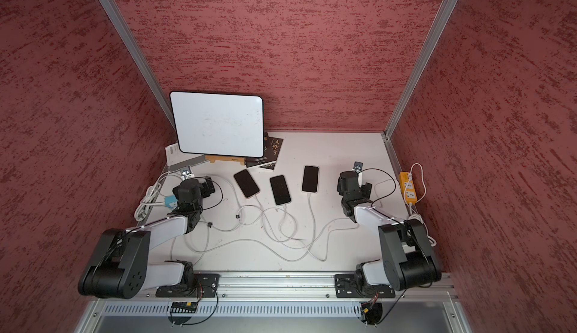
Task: Plug the charging cable into the phone
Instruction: Reset both arms
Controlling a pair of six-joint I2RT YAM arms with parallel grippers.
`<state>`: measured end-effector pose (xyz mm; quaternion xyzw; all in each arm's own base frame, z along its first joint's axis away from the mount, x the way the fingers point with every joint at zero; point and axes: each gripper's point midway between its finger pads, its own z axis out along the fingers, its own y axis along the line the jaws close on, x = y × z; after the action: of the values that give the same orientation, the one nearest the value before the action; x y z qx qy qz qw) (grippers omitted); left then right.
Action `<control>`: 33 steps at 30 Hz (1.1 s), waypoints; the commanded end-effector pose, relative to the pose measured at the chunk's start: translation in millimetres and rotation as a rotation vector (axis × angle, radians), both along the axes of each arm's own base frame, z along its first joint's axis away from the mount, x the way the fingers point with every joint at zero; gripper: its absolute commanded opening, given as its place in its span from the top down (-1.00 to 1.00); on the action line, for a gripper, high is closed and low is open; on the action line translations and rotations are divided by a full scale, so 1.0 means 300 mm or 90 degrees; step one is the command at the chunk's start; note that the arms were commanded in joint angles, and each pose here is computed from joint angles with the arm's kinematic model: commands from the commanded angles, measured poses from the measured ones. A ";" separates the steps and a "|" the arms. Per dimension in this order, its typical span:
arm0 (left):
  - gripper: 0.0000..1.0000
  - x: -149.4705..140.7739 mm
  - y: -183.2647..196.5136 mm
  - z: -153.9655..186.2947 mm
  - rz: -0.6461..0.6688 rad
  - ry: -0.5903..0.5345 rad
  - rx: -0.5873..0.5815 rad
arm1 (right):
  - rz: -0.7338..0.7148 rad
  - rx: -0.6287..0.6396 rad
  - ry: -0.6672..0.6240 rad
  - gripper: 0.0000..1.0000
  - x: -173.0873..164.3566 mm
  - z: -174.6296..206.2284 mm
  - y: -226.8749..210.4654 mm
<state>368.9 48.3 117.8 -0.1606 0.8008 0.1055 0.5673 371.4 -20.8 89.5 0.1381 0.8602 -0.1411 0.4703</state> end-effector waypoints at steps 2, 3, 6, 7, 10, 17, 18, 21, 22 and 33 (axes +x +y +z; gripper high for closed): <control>-1.00 0.084 -0.075 0.046 -0.099 -0.062 0.009 | -0.018 -0.056 -0.201 -0.78 0.029 0.169 -0.046; -1.00 0.095 -0.090 0.045 -0.113 -0.071 0.024 | -0.009 -0.049 -0.245 -0.77 0.030 0.192 -0.051; -1.00 0.090 -0.106 0.030 -0.148 -0.073 0.001 | 0.019 -0.049 -0.243 -0.74 0.043 0.190 -0.026; -1.00 0.095 -0.122 0.003 -0.177 -0.065 -0.008 | 0.047 -0.040 -0.225 -0.74 0.052 0.170 -0.002; -1.00 0.106 -0.121 -0.002 -0.210 -0.066 -0.031 | 0.142 -0.034 -0.166 -0.69 0.119 0.122 0.069; -1.00 0.104 -0.123 0.000 -0.203 -0.066 -0.026 | 0.165 0.009 -0.188 -0.69 0.109 0.122 0.057; -1.00 0.104 -0.122 -0.001 -0.203 -0.064 -0.027 | 0.175 0.016 -0.199 -0.81 0.093 0.093 0.057; -1.00 0.104 -0.122 -0.001 -0.203 -0.065 -0.026 | 0.237 -0.005 -0.230 -0.98 0.061 0.102 0.120; -1.00 0.104 -0.122 -0.001 -0.203 -0.064 -0.026 | 0.241 -0.009 -0.241 -0.98 0.062 0.109 0.123; -1.00 0.104 -0.123 -0.001 -0.203 -0.064 -0.026 | 0.220 0.046 -0.195 -0.98 0.110 0.088 0.070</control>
<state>398.5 12.6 112.7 -0.0542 0.7943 -0.0110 0.6050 401.8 -4.7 112.0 0.0309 0.7948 -0.0240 0.6056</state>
